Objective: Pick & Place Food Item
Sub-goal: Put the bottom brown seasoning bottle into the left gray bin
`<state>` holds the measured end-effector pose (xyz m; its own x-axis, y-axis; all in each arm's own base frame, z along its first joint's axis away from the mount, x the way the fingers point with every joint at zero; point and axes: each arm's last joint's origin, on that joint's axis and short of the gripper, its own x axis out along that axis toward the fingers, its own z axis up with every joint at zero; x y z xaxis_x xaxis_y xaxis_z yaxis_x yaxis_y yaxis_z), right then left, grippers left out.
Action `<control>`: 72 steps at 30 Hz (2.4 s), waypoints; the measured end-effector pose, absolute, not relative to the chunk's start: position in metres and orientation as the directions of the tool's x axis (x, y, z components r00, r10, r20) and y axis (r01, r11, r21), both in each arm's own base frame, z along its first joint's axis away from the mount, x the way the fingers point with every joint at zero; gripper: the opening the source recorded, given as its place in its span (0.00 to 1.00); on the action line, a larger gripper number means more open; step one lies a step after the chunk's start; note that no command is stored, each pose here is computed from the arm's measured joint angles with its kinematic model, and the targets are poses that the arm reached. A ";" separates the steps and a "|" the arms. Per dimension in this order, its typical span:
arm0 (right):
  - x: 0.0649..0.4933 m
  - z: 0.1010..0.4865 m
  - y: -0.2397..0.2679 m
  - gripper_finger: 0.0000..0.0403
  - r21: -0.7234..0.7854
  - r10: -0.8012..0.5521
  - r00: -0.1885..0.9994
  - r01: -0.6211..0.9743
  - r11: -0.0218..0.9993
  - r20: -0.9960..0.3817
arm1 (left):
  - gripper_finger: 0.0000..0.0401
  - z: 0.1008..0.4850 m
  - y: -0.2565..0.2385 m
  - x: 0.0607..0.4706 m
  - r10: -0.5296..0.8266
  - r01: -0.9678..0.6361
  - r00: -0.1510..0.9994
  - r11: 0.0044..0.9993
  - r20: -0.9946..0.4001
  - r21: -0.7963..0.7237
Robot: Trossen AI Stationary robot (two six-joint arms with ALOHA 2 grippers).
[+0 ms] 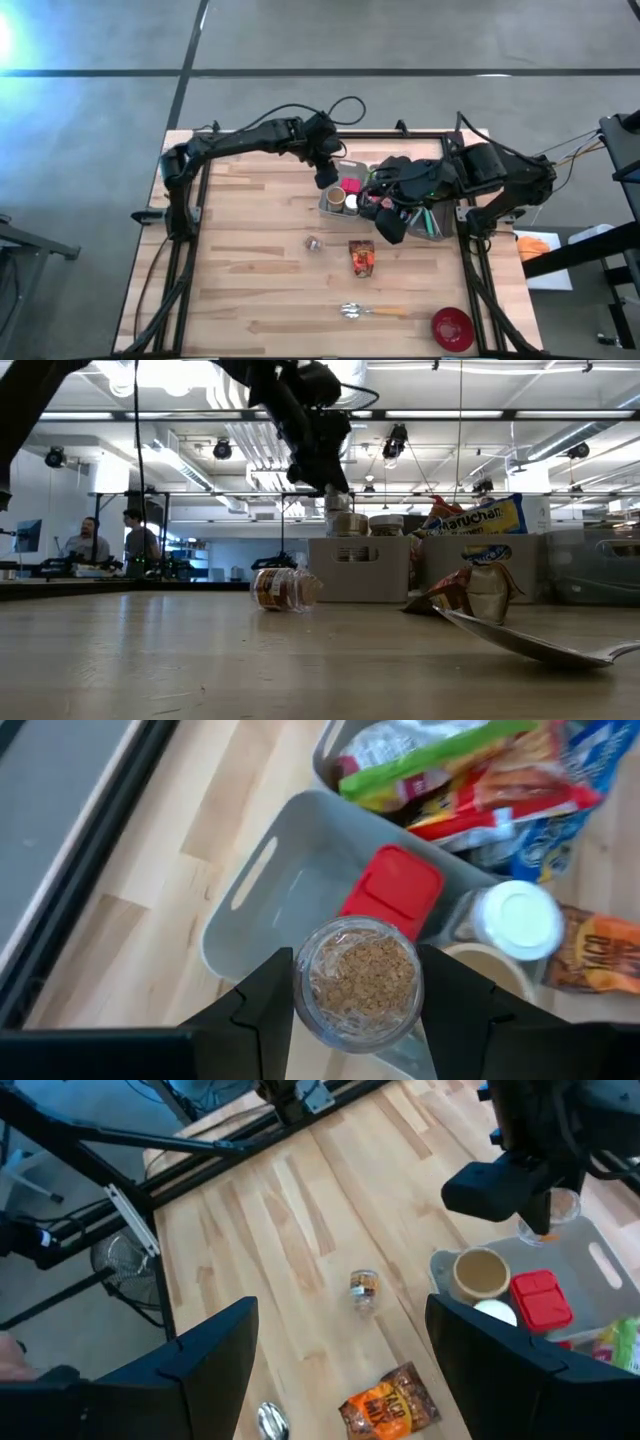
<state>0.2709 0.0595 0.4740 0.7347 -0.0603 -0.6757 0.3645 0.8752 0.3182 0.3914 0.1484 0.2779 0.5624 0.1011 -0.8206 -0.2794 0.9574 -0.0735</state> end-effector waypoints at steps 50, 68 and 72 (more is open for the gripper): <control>0.272 0.466 0.071 0.70 0.345 -0.033 0.715 0.376 0.860 -0.698 | 0.48 0.161 0.150 0.389 -0.031 -0.197 0.518 0.968 -0.855 -0.155; 0.272 0.466 0.071 0.70 0.344 -0.030 0.715 0.372 0.862 -0.699 | 0.51 0.169 0.151 0.387 -0.050 -0.244 0.450 0.954 -0.892 -0.177; 0.272 0.466 0.071 0.70 0.343 -0.030 0.715 0.372 0.862 -0.699 | 0.55 0.171 0.150 0.387 -0.052 -0.243 0.444 0.954 -0.895 -0.176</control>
<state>0.2721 0.0713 0.4655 0.7147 -0.0300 -0.6988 0.3721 0.8623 0.3435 0.3870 0.1505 0.1706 0.4437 -0.0520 -0.8947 -0.2427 0.9540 -0.1758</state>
